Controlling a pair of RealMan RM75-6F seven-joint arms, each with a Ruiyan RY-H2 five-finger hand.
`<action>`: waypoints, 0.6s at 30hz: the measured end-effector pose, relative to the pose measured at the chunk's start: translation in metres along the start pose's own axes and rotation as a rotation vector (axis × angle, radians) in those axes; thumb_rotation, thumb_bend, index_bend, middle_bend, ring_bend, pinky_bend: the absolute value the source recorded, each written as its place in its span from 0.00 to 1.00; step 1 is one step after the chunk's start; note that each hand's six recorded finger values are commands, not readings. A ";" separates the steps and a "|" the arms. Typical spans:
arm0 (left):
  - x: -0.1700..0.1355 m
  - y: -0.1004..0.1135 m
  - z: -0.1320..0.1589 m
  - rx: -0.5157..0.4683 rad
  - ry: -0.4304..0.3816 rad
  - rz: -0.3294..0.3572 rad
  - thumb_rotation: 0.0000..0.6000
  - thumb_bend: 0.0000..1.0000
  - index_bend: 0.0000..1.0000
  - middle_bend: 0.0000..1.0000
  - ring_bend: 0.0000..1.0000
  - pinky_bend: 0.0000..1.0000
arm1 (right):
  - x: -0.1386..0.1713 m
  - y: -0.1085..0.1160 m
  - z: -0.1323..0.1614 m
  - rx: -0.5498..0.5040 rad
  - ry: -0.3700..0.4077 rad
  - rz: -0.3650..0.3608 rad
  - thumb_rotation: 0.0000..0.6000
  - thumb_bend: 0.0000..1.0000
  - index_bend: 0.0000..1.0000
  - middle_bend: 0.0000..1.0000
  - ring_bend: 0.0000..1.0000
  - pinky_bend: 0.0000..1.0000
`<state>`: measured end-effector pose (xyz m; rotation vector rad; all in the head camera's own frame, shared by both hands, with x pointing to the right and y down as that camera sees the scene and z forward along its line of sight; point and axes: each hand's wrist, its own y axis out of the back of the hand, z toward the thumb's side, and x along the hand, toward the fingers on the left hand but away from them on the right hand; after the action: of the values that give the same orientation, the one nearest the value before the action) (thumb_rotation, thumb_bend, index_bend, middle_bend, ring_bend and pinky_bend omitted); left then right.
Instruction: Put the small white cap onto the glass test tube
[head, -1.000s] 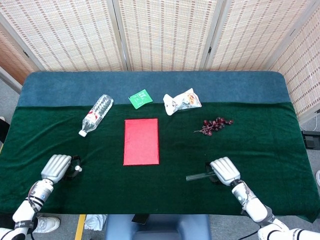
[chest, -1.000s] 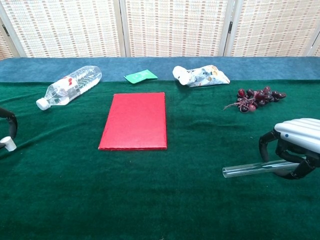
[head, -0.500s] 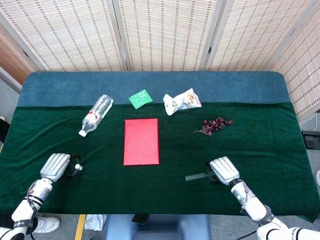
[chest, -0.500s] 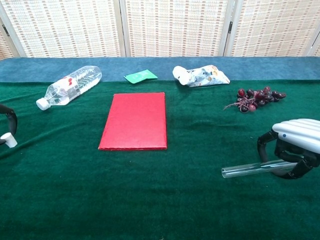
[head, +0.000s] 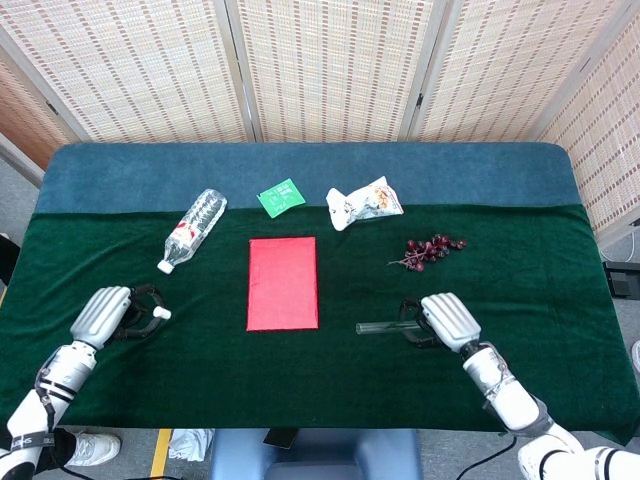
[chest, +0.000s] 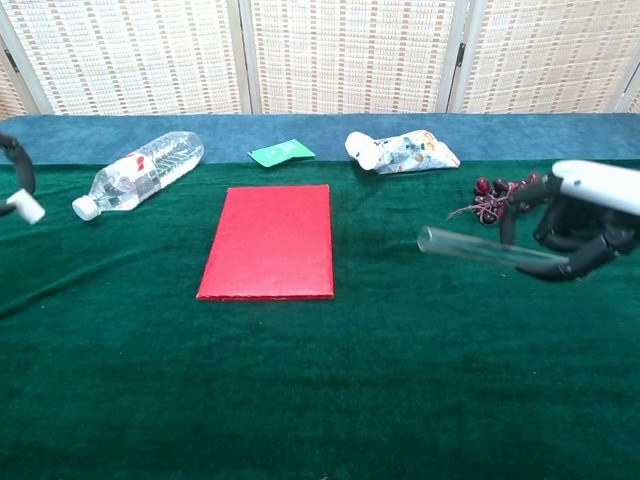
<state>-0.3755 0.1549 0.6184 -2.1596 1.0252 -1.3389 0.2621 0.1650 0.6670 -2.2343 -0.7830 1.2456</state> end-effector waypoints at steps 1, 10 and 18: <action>0.001 0.004 0.005 -0.016 -0.014 0.012 1.00 0.49 0.58 1.00 0.89 0.81 | -0.004 0.005 0.006 -0.038 0.020 -0.013 0.99 0.76 0.80 0.96 1.00 1.00; 0.005 0.037 0.063 -0.151 -0.180 0.103 1.00 0.50 0.59 1.00 0.89 0.81 | -0.042 0.006 0.061 -0.233 0.153 -0.024 0.99 0.79 0.80 0.96 1.00 1.00; 0.009 0.036 0.101 -0.158 -0.299 0.111 1.00 0.50 0.59 1.00 0.89 0.81 | -0.069 -0.003 0.104 -0.312 0.221 0.019 0.99 0.79 0.80 0.96 1.00 1.00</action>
<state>-0.2970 0.1206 0.5531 -2.2911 1.1396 -0.8770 0.1419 0.1329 0.6601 -2.5778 -0.9211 0.9119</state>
